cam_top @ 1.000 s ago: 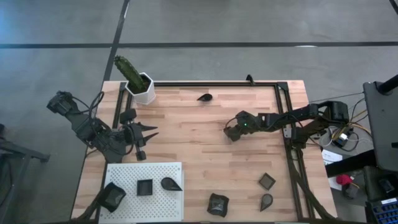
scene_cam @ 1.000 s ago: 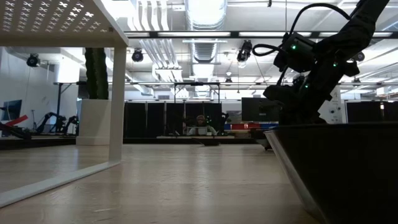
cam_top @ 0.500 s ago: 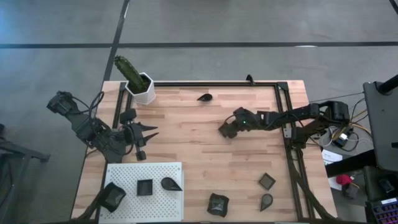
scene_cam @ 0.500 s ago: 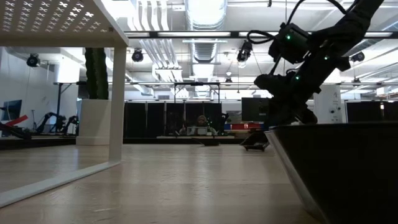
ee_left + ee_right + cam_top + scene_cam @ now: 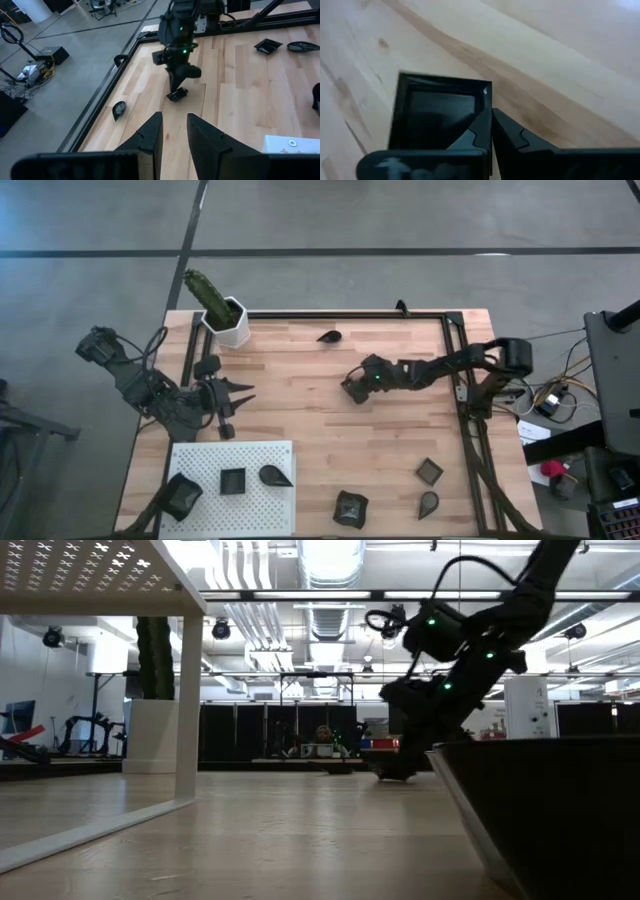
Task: Pick & Place Mini shaped plates
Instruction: Stack the square plate on top of the other square plate on the shelf
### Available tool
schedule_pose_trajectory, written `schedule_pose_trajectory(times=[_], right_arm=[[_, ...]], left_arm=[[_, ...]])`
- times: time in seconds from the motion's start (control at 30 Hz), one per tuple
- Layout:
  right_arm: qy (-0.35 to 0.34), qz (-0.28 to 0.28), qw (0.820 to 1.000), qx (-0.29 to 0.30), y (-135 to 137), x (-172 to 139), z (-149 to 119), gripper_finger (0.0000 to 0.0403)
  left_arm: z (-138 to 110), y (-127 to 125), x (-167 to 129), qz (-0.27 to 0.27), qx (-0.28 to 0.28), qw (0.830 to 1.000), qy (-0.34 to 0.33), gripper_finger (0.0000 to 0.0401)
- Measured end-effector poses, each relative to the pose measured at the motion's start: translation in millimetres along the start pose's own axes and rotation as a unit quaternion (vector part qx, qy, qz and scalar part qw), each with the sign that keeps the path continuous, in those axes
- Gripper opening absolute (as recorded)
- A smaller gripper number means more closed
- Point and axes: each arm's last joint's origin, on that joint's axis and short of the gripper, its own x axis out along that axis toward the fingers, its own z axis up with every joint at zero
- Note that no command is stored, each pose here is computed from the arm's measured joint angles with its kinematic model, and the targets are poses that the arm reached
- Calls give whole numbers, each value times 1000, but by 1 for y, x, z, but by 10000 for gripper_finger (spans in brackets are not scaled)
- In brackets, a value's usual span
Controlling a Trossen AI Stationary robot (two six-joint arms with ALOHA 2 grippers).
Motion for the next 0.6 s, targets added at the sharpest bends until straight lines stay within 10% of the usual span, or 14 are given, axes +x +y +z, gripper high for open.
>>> schedule_pose_trajectory(times=[0.6], right_arm=[[16, 62, 995, -72, 50, 59, 39, 8]], left_arm=[[0, -1, 0, -7, -3, 1000, 1, 83]])
